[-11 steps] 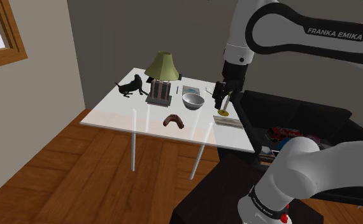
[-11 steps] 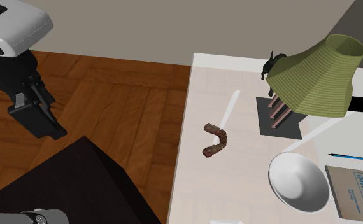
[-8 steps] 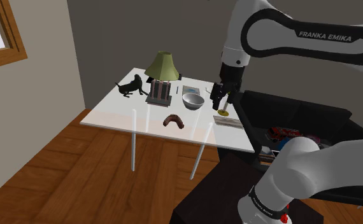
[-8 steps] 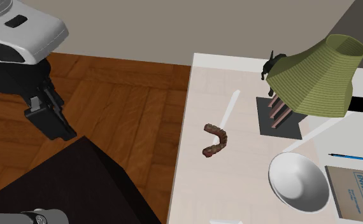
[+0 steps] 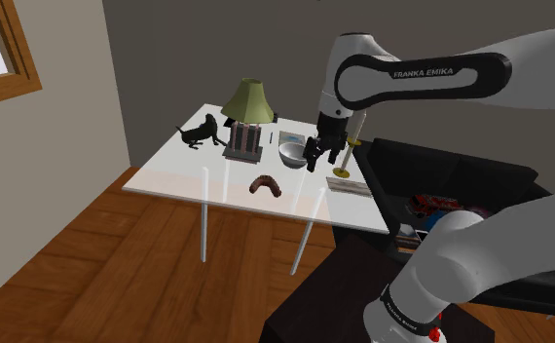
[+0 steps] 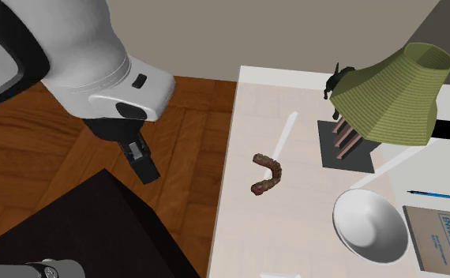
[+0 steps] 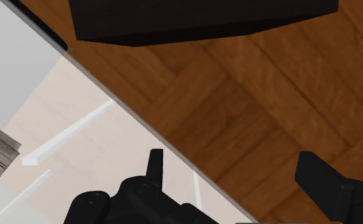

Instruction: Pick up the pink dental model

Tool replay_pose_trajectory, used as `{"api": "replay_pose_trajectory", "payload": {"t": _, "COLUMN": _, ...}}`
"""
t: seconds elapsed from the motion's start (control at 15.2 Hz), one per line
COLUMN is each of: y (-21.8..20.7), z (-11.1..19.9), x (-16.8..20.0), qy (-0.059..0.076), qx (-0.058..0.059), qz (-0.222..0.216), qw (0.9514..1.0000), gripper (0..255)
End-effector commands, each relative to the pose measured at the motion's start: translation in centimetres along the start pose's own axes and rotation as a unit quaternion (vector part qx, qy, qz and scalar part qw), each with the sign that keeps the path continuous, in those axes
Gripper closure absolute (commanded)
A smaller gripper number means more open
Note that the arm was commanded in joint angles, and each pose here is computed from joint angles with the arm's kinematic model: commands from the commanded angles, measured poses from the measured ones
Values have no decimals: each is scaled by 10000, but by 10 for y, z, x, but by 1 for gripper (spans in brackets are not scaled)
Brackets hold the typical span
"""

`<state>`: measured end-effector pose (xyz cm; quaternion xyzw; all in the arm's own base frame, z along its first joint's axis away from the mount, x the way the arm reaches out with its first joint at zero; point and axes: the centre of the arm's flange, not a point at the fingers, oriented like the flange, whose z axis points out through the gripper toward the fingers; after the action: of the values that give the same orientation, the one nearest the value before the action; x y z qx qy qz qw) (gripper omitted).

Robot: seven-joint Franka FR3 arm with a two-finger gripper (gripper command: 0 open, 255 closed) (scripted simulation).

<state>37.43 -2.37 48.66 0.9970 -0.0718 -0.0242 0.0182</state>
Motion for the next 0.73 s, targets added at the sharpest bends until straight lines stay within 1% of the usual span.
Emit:
{"api": "replay_pose_trajectory", "payload": {"t": 0.0, "y": 3, "z": 17, "x": 21, "qy": 36, "qx": 26, "qz": 39, "qw": 10000, "gripper": 0}}
{"api": "replay_pose_trajectory", "payload": {"t": 0.66, "y": 41, "z": 98, "x": 116, "qy": 172, "qx": 154, "qz": 231, "qw": 9995, "gripper": 0}}
